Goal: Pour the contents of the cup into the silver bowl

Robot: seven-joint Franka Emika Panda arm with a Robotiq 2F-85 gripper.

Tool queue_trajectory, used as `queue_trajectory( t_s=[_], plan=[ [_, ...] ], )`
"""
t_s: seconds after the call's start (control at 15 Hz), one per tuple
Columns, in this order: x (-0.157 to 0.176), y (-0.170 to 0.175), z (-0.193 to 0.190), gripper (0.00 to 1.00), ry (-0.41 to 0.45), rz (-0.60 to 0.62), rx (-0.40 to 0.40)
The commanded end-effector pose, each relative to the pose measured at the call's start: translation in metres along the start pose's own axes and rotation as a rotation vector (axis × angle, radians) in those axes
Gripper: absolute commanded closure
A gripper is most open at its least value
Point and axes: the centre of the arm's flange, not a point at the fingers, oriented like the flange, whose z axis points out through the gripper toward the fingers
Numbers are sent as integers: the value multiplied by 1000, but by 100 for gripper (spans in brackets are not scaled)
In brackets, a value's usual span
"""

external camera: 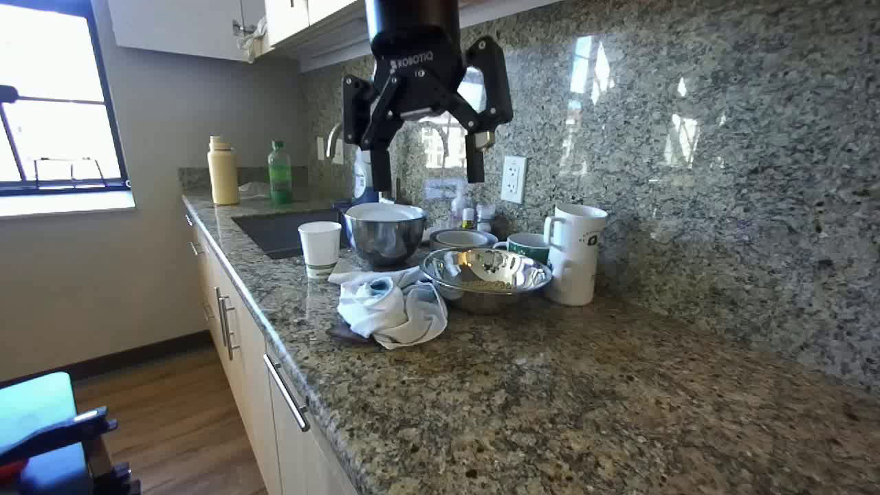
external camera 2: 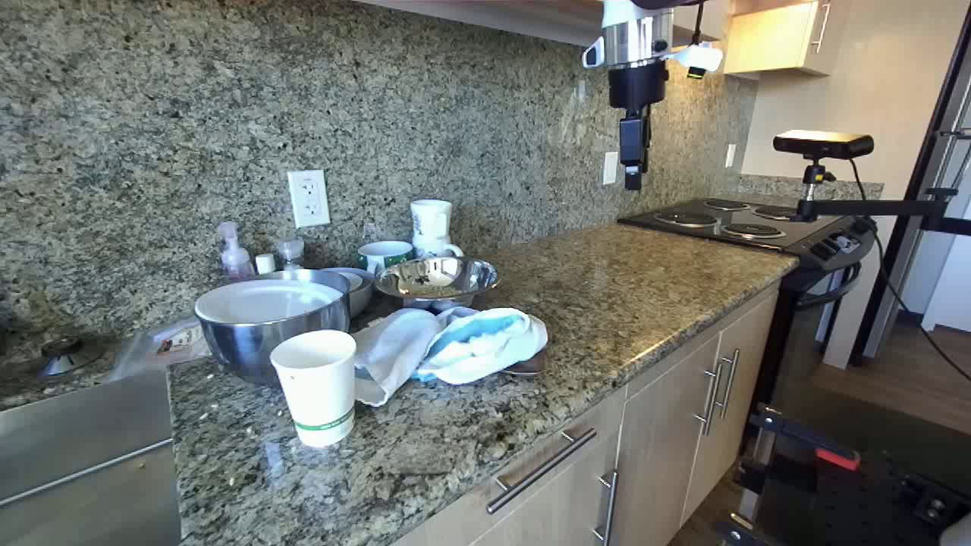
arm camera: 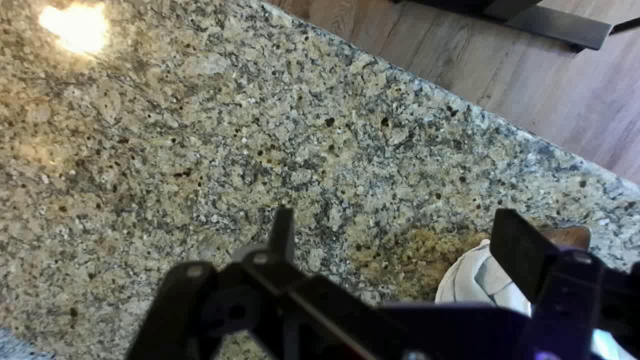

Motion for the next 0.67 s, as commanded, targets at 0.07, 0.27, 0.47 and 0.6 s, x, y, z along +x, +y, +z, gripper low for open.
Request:
queue_trajectory(
  t_s=[0.07,0.27,0.47,0.6],
  plan=[
    [0,0,0,0,0,0,0],
    [0,0,0,0,0,0,0],
    [16,-3,-1,0,7,81,31],
    [42,-14,-3,0,19,132,43]
  ],
)
